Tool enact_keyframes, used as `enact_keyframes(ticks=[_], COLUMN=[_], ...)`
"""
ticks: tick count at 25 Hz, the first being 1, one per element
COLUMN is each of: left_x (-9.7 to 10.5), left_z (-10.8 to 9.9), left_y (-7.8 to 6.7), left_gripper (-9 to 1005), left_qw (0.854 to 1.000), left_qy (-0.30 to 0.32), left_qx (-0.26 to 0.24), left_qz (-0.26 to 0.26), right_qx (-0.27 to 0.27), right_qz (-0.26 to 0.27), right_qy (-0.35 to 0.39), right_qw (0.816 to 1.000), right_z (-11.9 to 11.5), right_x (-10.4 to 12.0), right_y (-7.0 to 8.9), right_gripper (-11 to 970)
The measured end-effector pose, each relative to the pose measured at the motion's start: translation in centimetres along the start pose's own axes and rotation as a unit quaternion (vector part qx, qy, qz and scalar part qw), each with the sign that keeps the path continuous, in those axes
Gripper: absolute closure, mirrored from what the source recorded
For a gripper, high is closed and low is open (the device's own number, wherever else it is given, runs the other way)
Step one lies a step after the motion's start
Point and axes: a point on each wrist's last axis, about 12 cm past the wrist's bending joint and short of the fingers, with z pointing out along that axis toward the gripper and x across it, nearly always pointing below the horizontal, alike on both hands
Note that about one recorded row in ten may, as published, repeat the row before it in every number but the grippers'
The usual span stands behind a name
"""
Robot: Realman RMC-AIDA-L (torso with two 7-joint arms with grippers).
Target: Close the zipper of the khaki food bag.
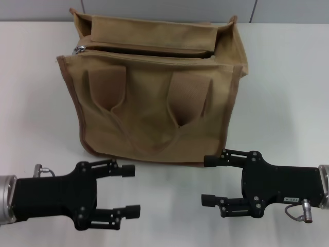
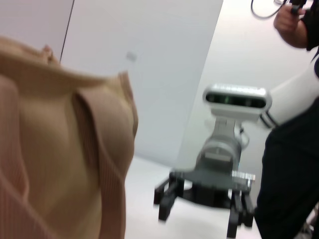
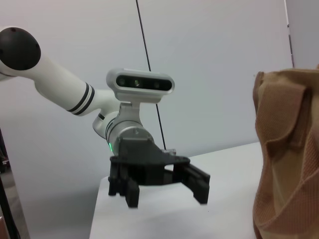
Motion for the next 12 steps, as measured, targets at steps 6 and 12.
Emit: enact_keyframes(ticks=[6,12], left_x=[-1.3,-2.7], left_z=[0.1,-1.1], left_y=[-0.1,-0.1], left_gripper=[171,172], left_qw=[0.996,0.959], left_qy=[-0.075,-0.234], left_qx=[-0.011,-0.123], left_qz=[0.040,0.102], right_qx=[0.003,0.006], right_qz=[-0.001,-0.002], right_qy=[0.000,0.001], right_qw=[1.000,1.000], right_z=[-0.1,-0.1], right_x=[0.1,0.2], right_y=[0.0,0.0], right_gripper=[179,178])
